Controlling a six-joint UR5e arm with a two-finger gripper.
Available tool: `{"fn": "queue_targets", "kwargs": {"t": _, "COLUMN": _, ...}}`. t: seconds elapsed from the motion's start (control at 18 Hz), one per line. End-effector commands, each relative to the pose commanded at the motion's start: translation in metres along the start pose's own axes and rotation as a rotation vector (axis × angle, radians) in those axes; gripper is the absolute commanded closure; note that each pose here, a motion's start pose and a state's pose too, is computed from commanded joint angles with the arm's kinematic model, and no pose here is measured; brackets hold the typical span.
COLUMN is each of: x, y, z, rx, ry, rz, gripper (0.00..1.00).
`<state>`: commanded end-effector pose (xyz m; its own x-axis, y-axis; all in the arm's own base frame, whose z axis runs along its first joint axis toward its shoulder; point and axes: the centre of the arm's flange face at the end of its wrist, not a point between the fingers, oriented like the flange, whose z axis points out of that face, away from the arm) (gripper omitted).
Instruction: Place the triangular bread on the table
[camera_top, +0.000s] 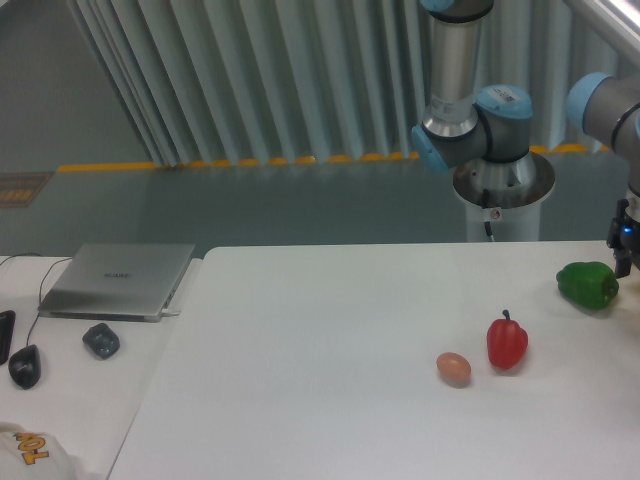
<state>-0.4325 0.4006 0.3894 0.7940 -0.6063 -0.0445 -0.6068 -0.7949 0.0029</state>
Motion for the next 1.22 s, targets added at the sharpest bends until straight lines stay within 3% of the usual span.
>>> {"fn": "queue_targets", "kwargs": {"t": 0.33, "x": -0.001, "y": 0.016, "z": -0.003, "rx": -0.001, "ry": -0.012, "rz": -0.086, "gripper": 0.0}}
{"fn": "queue_targets", "kwargs": {"t": 0.5, "x": -0.006, "y": 0.052, "z": -0.014, "rx": -0.006, "ry": -0.049, "rz": -0.15, "gripper": 0.0}}
{"fn": "queue_targets", "kwargs": {"t": 0.72, "x": -0.01, "y": 0.103, "z": -0.024, "rx": -0.02, "ry": -0.083, "rz": -0.163, "gripper": 0.0}}
{"fn": "queue_targets", "kwargs": {"t": 0.94, "x": -0.013, "y": 0.174, "z": -0.008, "rx": 0.007, "ry": -0.109, "rz": -0.198, "gripper": 0.0}}
{"fn": "queue_targets", "kwargs": {"t": 1.22, "x": -0.029, "y": 0.193, "z": 0.025, "rx": 0.006, "ry": -0.126, "rz": -0.194, "gripper": 0.0}}
